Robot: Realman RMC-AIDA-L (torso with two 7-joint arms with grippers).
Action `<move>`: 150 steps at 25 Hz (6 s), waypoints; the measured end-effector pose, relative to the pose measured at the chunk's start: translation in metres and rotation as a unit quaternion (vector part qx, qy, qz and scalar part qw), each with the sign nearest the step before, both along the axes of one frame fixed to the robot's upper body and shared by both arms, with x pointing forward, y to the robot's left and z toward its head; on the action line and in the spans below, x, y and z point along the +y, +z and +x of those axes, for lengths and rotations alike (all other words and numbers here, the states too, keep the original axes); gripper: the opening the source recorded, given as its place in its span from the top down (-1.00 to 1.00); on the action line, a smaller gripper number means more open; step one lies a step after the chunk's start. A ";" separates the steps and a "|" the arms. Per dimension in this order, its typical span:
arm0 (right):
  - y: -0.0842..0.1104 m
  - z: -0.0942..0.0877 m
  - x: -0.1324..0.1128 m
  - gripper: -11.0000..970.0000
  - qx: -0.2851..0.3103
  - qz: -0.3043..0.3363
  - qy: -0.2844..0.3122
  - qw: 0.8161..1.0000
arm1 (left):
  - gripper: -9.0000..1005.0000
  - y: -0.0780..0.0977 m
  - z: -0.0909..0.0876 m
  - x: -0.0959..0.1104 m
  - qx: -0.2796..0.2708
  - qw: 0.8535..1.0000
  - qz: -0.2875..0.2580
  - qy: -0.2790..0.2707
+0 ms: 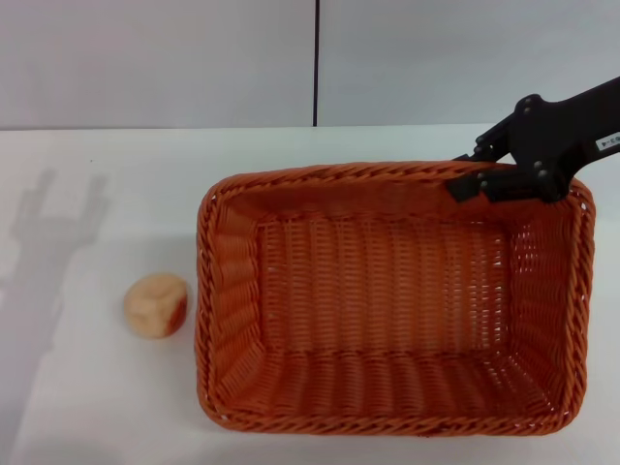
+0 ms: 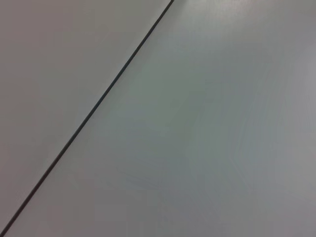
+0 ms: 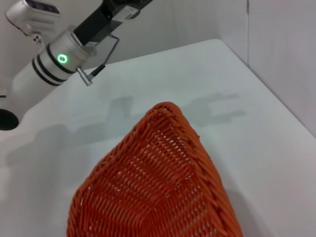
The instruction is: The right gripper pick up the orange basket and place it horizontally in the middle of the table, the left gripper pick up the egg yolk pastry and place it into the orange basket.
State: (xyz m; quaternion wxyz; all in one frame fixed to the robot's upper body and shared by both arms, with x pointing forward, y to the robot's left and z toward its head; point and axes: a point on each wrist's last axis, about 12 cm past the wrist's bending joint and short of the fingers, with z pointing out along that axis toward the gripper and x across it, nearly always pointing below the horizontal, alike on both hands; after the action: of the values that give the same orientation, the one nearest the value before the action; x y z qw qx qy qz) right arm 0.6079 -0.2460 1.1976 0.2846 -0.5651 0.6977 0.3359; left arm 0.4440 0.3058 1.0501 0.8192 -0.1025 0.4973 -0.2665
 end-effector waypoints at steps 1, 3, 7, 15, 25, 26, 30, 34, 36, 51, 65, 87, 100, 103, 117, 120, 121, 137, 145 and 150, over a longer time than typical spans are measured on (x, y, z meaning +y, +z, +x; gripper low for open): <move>-0.001 0.000 0.000 0.57 -0.001 0.000 -0.001 1.000 | -0.42 0.000 0.000 0.000 0.000 1.000 0.000 0.000; -0.002 0.002 0.001 0.57 -0.002 -0.002 -0.005 1.000 | -0.42 0.000 0.001 -0.001 -0.001 1.000 0.000 -0.001; -0.004 0.005 0.003 0.57 -0.004 -0.011 -0.011 1.000 | -0.42 0.001 0.002 -0.001 -0.002 1.000 0.000 -0.003; -0.006 0.013 0.003 0.45 -0.026 -0.021 -0.034 0.999 | -0.41 0.002 0.006 -0.003 -0.004 1.000 -0.001 -0.007; 0.004 0.022 -0.007 0.02 -0.151 0.098 -0.086 0.980 | -0.40 0.003 0.012 -0.005 0.000 1.000 0.001 -0.010; 0.005 0.018 -0.019 -0.01 -0.187 0.154 -0.120 0.963 | -0.40 0.002 0.011 -0.004 0.005 1.000 0.015 -0.025; -0.002 0.007 -0.040 -0.01 -0.226 0.227 -0.183 0.929 | -0.40 0.001 0.010 0.000 0.009 0.999 0.026 -0.028; -0.020 -0.018 -0.071 -0.01 -0.241 0.315 -0.284 0.873 | -0.39 -0.001 0.008 0.019 0.035 0.998 0.031 -0.053; -0.039 -0.038 -0.090 -0.01 -0.236 0.357 -0.344 0.835 | -0.39 -0.001 0.006 0.036 0.058 0.995 0.043 -0.070; -0.105 -0.100 -0.151 -0.01 -0.218 0.415 -0.552 0.690 | -0.38 0.004 -0.011 0.078 0.201 0.916 0.203 -0.281; -0.106 -0.098 -0.150 -0.01 -0.205 0.442 -0.567 0.664 | -0.36 -0.029 -0.012 0.038 0.269 0.869 0.233 -0.343; -0.106 -0.092 -0.137 -0.01 -0.186 0.439 -0.538 0.695 | -0.34 -0.044 -0.004 0.030 0.312 0.856 0.253 -0.325; -0.106 -0.089 -0.135 -0.01 -0.187 0.438 -0.537 0.697 | 0.26 -0.042 -0.003 0.029 0.297 0.855 0.268 -0.330; -0.106 -0.090 -0.135 -0.01 -0.187 0.437 -0.537 0.697 | 0.34 -0.034 -0.003 0.035 0.274 0.875 0.250 -0.312; -0.109 -0.091 -0.130 -0.01 -0.179 0.441 -0.533 0.699 | 0.64 0.015 0.042 0.026 0.107 0.952 0.150 -0.243; -0.113 -0.095 -0.129 -0.01 -0.172 0.441 -0.537 0.698 | 0.69 0.021 0.056 0.002 0.082 0.943 0.148 -0.288; -0.114 -0.096 -0.128 -0.01 -0.169 0.442 -0.538 0.697 | 0.71 0.022 0.062 -0.015 0.073 0.935 0.148 -0.315; -0.115 -0.095 -0.124 -0.01 -0.162 0.444 -0.530 0.704 | 0.73 0.005 0.066 -0.070 0.087 0.915 0.158 -0.362; -0.115 -0.095 -0.123 -0.01 -0.161 0.443 -0.528 0.706 | 0.51 0.000 0.067 -0.074 0.105 0.919 0.146 -0.350; -0.116 -0.095 -0.123 -0.01 -0.160 0.441 -0.531 0.706 | 0.18 0.001 0.067 -0.069 0.105 0.924 0.143 -0.339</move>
State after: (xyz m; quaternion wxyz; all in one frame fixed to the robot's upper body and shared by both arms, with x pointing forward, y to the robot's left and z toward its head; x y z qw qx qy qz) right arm 0.5125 -0.3688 1.0811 0.7402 0.0433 0.5984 0.3035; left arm 0.5110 0.2364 1.0506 0.6292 0.1631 0.6180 -0.4422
